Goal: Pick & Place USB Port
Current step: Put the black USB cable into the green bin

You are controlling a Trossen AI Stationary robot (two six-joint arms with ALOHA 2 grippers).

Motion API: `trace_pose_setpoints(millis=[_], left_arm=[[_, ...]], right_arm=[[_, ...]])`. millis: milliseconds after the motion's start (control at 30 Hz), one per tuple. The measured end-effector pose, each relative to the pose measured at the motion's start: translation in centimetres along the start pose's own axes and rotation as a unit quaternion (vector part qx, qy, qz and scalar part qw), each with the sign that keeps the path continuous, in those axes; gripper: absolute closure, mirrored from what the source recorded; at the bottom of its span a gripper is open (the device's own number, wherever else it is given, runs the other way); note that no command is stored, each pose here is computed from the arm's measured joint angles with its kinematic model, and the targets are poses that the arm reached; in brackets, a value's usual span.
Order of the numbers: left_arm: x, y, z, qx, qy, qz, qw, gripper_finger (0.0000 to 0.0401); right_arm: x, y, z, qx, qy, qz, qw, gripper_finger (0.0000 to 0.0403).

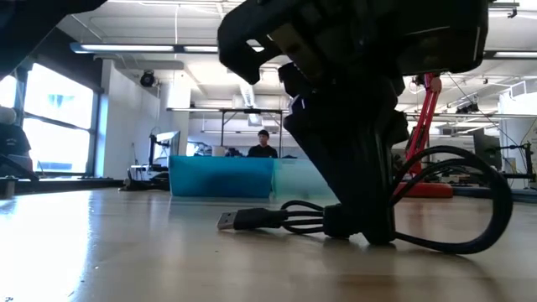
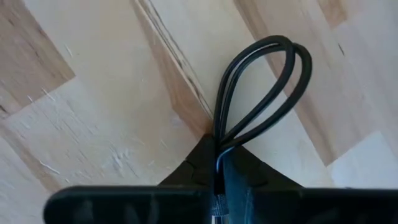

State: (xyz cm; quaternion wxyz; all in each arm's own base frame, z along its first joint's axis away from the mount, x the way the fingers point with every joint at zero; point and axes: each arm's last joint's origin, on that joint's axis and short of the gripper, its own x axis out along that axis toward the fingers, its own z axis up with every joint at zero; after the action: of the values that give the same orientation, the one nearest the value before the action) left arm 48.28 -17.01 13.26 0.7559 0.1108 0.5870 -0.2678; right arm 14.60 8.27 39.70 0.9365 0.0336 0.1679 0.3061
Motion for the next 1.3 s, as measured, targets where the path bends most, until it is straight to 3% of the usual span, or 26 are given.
trace_pose_setpoints(millis=[233, 433, 600, 767, 1067, 1300], left_arm=[[-1.4, 0.4, -0.4, -0.002, 0.014, 0.014, 1.000, 0.0396], [-4.0, 0.8, -2.3, -0.010, 0.106, 0.052, 0.993, 0.0398], [-8.0, 1.1, -4.2, -0.026, 0.189, 0.088, 0.978, 0.0399], [-13.2, 0.5, -5.2, -0.029, 0.198, 0.118, 0.973, 0.0399], [-24.9, -2.4, -7.2, -0.075, 0.074, 0.237, 0.966, 0.0399], [-33.9, -5.1, -9.6, -0.091, -0.107, 0.341, 0.930, 0.0399]], right_arm=[[0.0, 0.1, 0.4, -0.017, -0.021, 0.004, 1.000, 0.0220], [-0.1, 0.2, 1.0, -0.048, -0.051, 0.011, 0.998, 0.0220], [-0.2, 0.3, 1.5, -0.064, -0.078, 0.013, 0.995, 0.0220], [-0.3, 0.3, 1.9, -0.069, -0.097, 0.009, 0.993, 0.0220], [-0.4, 0.3, 2.3, -0.081, -0.123, -0.001, 0.989, 0.0220], [-0.6, 0.4, 3.1, -0.115, -0.165, -0.018, 0.980, 0.0220]])
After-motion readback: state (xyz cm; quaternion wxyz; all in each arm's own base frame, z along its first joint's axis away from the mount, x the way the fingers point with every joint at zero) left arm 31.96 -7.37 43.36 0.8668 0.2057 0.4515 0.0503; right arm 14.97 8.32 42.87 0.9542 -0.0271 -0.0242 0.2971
